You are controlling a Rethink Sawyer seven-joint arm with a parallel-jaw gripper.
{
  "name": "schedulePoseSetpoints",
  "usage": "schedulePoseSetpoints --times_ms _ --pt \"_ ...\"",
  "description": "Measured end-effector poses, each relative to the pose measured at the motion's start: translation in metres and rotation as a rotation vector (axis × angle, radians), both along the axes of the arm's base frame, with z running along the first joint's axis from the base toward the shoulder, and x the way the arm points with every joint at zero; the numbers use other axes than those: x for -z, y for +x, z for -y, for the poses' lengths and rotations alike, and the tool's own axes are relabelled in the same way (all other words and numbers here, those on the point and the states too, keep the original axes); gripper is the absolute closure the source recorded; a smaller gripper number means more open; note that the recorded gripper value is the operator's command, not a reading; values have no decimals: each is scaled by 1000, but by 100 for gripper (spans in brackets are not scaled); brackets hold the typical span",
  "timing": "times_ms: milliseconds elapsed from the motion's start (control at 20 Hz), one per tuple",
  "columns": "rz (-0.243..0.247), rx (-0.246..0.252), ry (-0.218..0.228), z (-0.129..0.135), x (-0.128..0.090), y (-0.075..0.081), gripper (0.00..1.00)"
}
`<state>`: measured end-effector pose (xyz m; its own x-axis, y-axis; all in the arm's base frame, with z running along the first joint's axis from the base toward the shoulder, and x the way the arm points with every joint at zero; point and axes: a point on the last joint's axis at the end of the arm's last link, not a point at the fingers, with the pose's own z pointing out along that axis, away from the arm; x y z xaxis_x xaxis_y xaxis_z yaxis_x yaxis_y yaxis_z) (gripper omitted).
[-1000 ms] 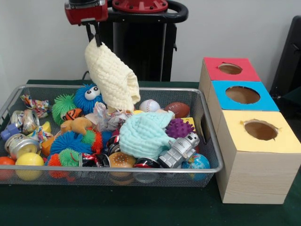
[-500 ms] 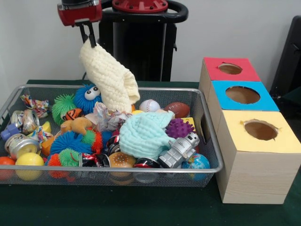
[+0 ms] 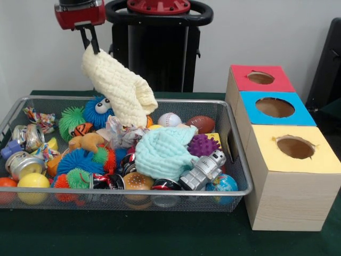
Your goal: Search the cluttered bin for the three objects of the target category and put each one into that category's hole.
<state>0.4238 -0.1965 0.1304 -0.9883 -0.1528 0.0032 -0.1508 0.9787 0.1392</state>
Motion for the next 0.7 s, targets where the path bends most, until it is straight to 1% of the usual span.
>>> schedulePoseSetpoints --times_ms 300,350,550,700 --pt "19 4 5 11 0 9 100" --pt "20 0 5 14 0 12 100" --pt "21 -7 1 18 -1 16 100" --pt "34 -12 -6 23 -2 21 100"
